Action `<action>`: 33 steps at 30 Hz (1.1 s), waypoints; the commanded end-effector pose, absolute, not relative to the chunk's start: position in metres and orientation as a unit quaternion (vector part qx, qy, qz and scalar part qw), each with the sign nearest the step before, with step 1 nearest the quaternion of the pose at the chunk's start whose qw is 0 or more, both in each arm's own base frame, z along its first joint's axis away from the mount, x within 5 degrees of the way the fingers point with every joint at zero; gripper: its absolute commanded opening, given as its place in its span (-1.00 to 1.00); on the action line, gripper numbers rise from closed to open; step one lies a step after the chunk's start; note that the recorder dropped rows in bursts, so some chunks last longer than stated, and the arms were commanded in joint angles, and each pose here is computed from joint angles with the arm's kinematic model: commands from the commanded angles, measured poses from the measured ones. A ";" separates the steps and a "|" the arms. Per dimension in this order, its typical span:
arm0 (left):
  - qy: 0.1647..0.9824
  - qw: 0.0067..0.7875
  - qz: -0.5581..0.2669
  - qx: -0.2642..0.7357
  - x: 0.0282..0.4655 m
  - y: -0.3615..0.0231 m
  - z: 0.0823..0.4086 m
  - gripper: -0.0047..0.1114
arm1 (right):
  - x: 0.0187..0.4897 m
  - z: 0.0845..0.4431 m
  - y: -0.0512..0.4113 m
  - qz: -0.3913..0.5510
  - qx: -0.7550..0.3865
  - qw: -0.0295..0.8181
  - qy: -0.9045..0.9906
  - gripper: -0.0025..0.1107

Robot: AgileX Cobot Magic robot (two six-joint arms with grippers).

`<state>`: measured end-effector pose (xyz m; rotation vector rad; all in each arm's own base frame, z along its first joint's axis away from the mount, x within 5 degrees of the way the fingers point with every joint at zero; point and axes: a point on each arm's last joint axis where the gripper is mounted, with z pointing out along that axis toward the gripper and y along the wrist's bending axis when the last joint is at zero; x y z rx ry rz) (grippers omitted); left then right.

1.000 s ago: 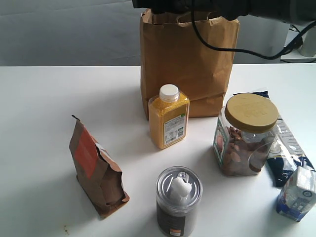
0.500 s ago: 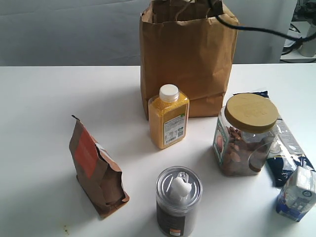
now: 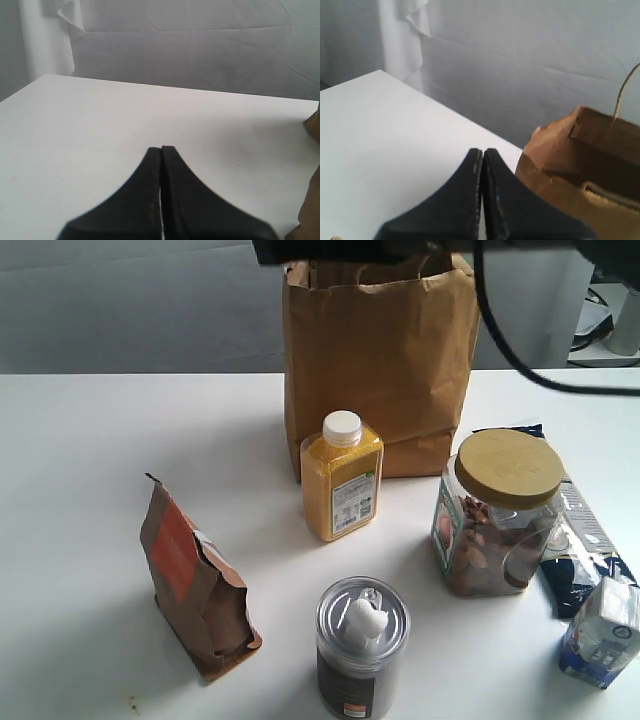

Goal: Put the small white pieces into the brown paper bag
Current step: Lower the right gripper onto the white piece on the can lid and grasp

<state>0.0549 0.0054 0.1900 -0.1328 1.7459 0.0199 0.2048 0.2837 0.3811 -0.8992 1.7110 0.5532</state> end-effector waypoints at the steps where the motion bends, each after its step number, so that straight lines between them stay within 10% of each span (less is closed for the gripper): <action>1: 0.764 0.643 0.001 -0.059 0.055 0.005 0.189 -0.92 | 0.185 0.366 0.266 0.235 -0.376 0.503 0.742 -0.96; 11: 0.764 0.643 0.001 -0.059 0.055 0.005 0.189 -0.92 | 0.141 0.334 0.235 0.265 -0.370 0.425 0.782 -0.90; 20: 0.764 0.643 0.001 -0.059 0.055 0.005 0.189 -0.92 | 0.105 0.308 0.226 0.280 -0.384 0.332 0.815 -0.07; 33: 0.764 0.643 0.001 -0.059 0.055 0.005 0.189 -0.92 | 0.080 0.289 0.208 0.253 -0.378 0.231 0.860 -0.04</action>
